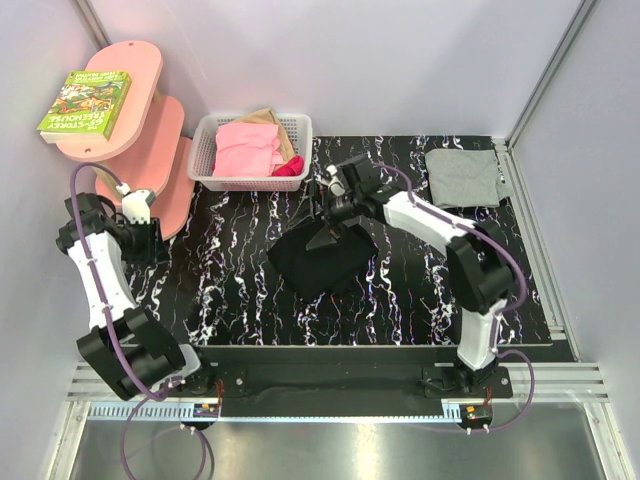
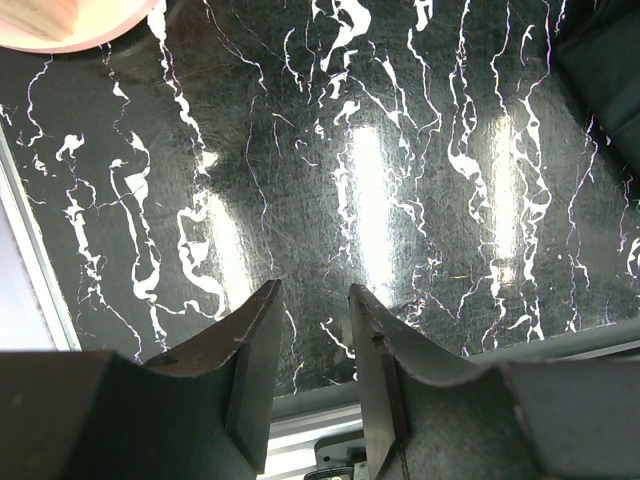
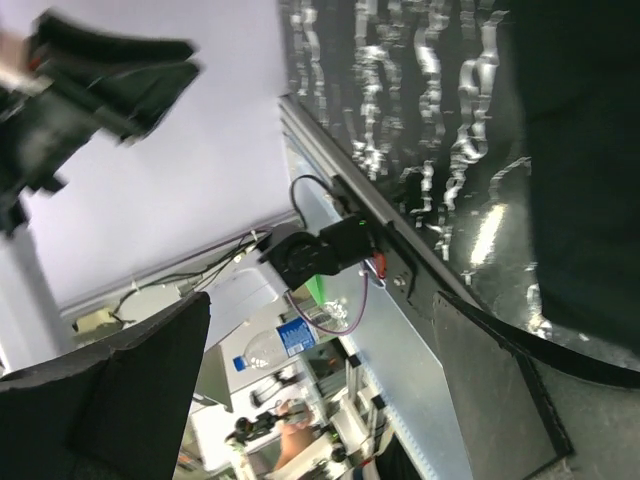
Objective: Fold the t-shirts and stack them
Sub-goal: Smooth out wrinkles on the folded tshirt
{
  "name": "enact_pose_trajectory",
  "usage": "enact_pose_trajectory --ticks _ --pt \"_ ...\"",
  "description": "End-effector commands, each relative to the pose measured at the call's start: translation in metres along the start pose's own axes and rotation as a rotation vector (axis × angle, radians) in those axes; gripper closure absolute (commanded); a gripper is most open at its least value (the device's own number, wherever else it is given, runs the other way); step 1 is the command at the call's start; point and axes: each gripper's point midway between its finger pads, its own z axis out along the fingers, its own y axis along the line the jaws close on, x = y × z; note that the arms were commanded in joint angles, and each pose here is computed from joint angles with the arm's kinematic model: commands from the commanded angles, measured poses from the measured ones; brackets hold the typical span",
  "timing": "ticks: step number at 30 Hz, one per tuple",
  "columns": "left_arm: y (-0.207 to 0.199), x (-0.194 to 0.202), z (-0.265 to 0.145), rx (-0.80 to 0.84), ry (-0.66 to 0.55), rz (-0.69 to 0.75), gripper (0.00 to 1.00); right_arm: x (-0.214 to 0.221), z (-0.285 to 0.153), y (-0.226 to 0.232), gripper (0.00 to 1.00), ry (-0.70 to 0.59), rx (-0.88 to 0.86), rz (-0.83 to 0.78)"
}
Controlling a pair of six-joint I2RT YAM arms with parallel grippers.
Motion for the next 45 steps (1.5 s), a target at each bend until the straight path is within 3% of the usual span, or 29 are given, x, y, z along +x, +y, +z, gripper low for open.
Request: enact_pose_trajectory --ticks 1,9,12,14,21,25,41,45 --pt "0.002 -0.001 -0.005 -0.023 -0.016 0.026 0.62 -0.019 0.025 -0.016 0.00 0.038 -0.034 0.031" --pt "0.003 0.001 -0.011 -0.055 -0.019 0.058 0.62 -0.020 0.049 -0.113 0.00 0.062 0.084 0.184" --pt "0.003 0.001 -0.008 -0.041 -0.015 0.051 0.62 -0.011 0.048 -0.127 0.00 0.069 0.109 0.202" --pt "0.002 0.002 -0.006 -0.031 -0.011 0.042 0.62 -0.009 0.044 -0.121 0.00 0.071 0.099 0.198" --pt "0.002 -0.001 -0.009 -0.037 -0.021 0.043 0.62 -0.026 0.016 -0.026 0.00 0.017 -0.015 0.041" --pt "0.002 -0.002 -0.012 -0.045 -0.022 0.043 0.62 -0.022 0.022 0.004 0.00 0.027 -0.052 -0.034" --pt "0.001 0.000 -0.014 -0.052 -0.017 0.038 0.62 -0.042 0.103 -0.125 0.00 0.133 0.066 0.085" --pt "0.000 0.003 -0.014 -0.050 -0.014 0.041 0.62 -0.035 0.099 -0.126 0.00 0.140 0.076 0.074"
